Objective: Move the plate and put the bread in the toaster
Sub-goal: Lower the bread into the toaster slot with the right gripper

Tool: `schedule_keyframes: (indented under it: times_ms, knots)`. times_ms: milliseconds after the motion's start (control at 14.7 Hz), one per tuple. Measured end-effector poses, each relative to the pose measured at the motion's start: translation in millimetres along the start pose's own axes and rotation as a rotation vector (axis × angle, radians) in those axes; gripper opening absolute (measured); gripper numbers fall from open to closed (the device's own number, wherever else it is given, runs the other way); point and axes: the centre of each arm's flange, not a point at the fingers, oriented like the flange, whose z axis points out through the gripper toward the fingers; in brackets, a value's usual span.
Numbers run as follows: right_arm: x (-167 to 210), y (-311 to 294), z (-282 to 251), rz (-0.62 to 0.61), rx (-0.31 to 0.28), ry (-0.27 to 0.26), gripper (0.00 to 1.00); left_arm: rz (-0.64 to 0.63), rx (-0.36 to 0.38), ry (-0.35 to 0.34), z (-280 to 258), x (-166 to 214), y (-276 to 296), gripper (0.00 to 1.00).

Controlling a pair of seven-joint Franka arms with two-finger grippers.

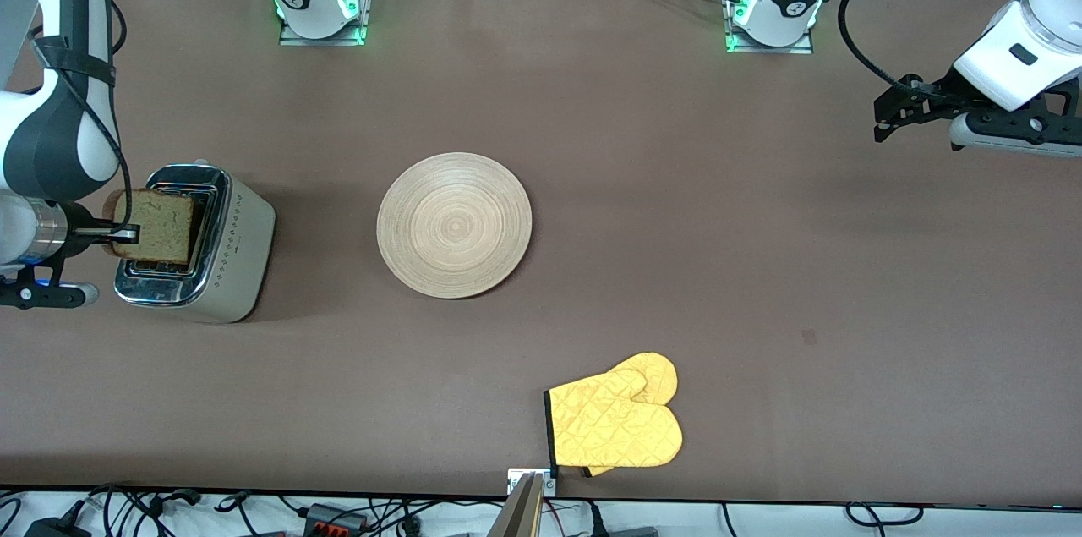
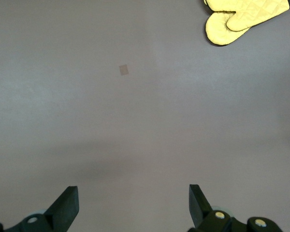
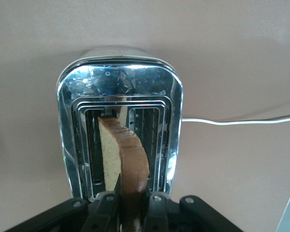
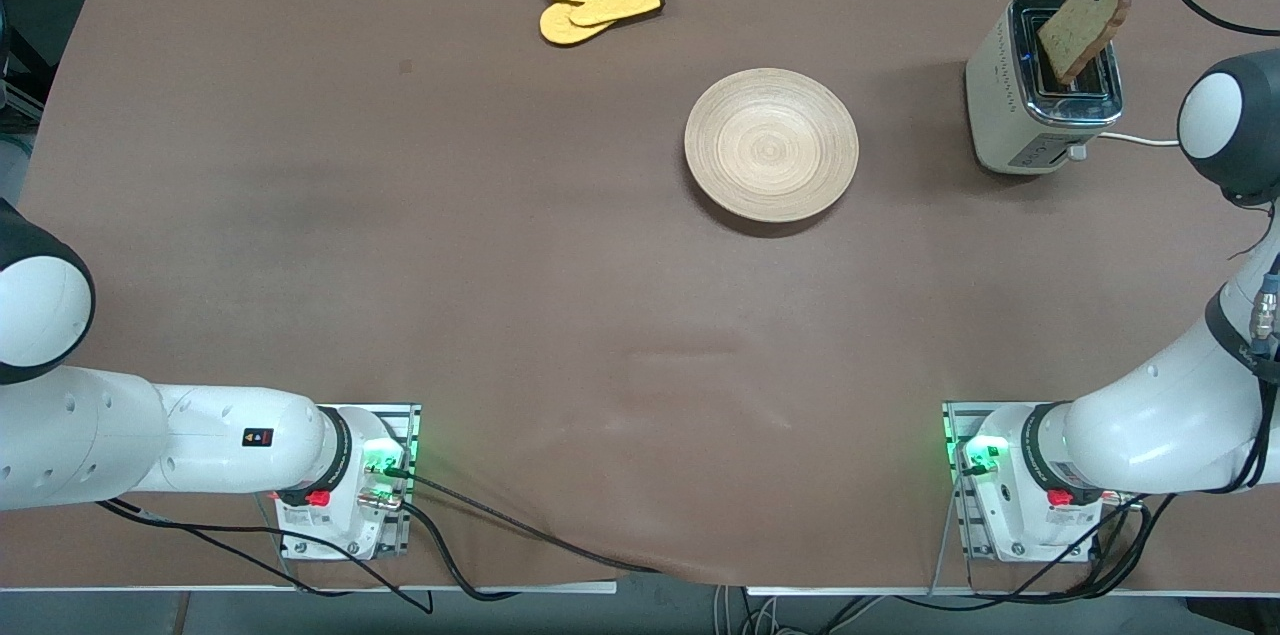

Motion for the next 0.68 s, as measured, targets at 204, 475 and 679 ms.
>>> schedule_keyframes:
  times_ms: [204, 475, 679]
  knots:
    - [4.6, -5.2, 9.3, 0.051, 0.016, -0.013, 0.1, 0.001, 0.0, 0.0, 0.0, 0.0, 0.6, 1.0]
    - [8.2, -10.4, 14.0, 0.062, 0.016, -0.013, 0.1, 0.002, 0.0, 0.0, 0.0, 0.0, 1.3, 1.0]
    - [8.6, -15.2, 8.9, 0.054, 0.018, -0.002, 0.31, 0.002, 0.0, 0.0, 0.0, 0.0, 1.3, 1.0]
